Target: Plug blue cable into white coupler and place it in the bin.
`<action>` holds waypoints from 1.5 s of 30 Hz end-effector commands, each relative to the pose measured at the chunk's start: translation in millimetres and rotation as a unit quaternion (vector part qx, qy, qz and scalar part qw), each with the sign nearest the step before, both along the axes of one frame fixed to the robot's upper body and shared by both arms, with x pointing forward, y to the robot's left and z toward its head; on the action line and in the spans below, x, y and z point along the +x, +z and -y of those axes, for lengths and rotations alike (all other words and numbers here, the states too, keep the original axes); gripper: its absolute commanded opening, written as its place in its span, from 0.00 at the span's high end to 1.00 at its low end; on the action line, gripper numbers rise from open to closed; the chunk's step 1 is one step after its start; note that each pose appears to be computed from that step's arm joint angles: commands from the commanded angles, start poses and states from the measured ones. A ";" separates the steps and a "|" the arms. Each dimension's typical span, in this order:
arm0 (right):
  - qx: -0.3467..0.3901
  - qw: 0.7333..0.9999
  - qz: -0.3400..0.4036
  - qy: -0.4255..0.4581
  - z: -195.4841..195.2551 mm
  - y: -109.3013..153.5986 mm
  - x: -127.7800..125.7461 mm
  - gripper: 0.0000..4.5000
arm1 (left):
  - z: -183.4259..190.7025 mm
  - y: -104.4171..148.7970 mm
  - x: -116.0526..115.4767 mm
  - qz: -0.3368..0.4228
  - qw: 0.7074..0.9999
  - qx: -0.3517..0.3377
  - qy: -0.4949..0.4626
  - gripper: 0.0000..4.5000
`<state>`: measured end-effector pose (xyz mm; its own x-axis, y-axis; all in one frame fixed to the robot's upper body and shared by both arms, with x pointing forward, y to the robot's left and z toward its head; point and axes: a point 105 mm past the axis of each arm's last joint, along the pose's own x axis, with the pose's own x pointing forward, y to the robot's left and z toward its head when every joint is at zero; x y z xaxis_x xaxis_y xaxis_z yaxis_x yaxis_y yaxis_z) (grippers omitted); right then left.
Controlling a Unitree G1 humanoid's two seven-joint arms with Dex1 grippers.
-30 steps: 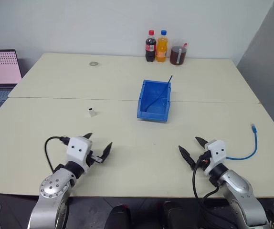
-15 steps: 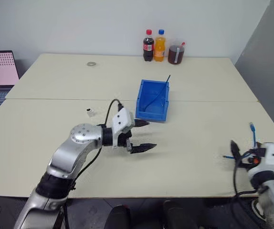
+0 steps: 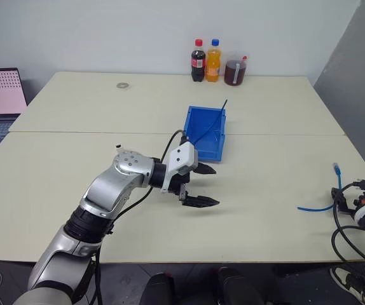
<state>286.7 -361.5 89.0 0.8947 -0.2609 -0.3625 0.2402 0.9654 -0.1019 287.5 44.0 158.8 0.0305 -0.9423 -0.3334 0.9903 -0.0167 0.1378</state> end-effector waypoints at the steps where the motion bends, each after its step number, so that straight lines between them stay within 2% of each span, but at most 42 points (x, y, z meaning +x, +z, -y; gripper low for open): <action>1: -0.011 1.000 -0.028 -0.003 12.2 -2.4 5.7 0.01 | 2.2 7.3 0.6 0.025 1.000 -0.003 -0.006 0.00; 2: -0.004 0.999 -0.040 -0.004 13.9 -5.4 6.6 0.01 | 2.0 7.3 0.5 0.026 1.000 -0.004 -0.006 0.00; 5: 0.009 0.998 -0.067 -0.007 19.7 -11.1 7.6 0.12 | 1.7 8.2 0.6 0.028 1.000 -0.005 -0.004 0.00; 7: 0.014 0.997 -0.078 -0.006 21.3 -13.4 7.6 0.24 | 1.7 8.6 0.6 0.029 1.000 -0.005 -0.003 0.00; 12: 0.017 0.996 -0.086 -0.003 19.2 -16.1 8.7 0.47 | 2.0 9.7 0.5 0.032 0.999 -0.007 0.001 0.00; 17: 0.030 0.997 -0.073 -0.004 14.0 -13.2 12.3 0.78 | 3.2 12.4 0.5 0.028 0.999 -0.018 0.008 0.00; 21: 0.039 0.997 -0.053 0.040 6.8 -3.5 14.5 0.98 | 0.1 6.4 3.0 0.027 0.999 -0.016 0.025 0.00; 24: 0.025 0.991 -0.041 0.125 -6.7 13.6 15.5 1.00 | -10.0 -3.5 7.1 0.029 0.998 -0.003 0.047 0.00; 27: -0.011 0.970 -0.038 0.239 -31.2 35.4 16.7 1.00 | -24.3 -13.1 8.6 0.027 0.997 0.013 0.071 0.00; 29: -0.072 0.931 -0.036 0.356 -63.5 53.4 17.1 1.00 | -39.1 -19.6 8.7 0.022 0.995 0.024 0.095 0.00; 31: -0.142 0.871 -0.045 0.468 -97.0 61.1 11.8 1.00 | -54.5 -25.4 8.6 0.017 0.992 0.034 0.122 0.00; 33: -0.198 0.797 -0.050 0.568 -136.0 61.3 7.0 1.00 | -79.2 -35.9 6.2 0.010 0.986 0.057 0.158 0.00; 37: -0.257 0.683 -0.029 0.684 -202.9 50.1 11.3 1.00 | -125.5 -48.6 3.6 0.005 0.967 0.088 0.239 0.00; 38: -0.264 0.661 -0.022 0.702 -216.1 47.0 12.6 1.00 | -133.6 -49.9 3.1 0.005 0.963 0.091 0.255 0.00; 42: -0.266 0.607 0.001 0.749 -263.4 35.3 21.6 1.00 | -160.1 -56.0 -6.2 -0.003 0.949 0.105 0.296 0.00; 45: -0.266 0.581 0.009 0.769 -288.2 29.2 26.6 1.00 | -170.6 -57.4 -10.9 -0.005 0.943 0.107 0.316 0.00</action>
<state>311.5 -81.8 115.9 0.2373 0.7811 -0.5776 -0.8794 -0.0799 -0.4693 275.1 211.4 87.2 0.5227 -0.6537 -0.5472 0.8264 0.5461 0.1371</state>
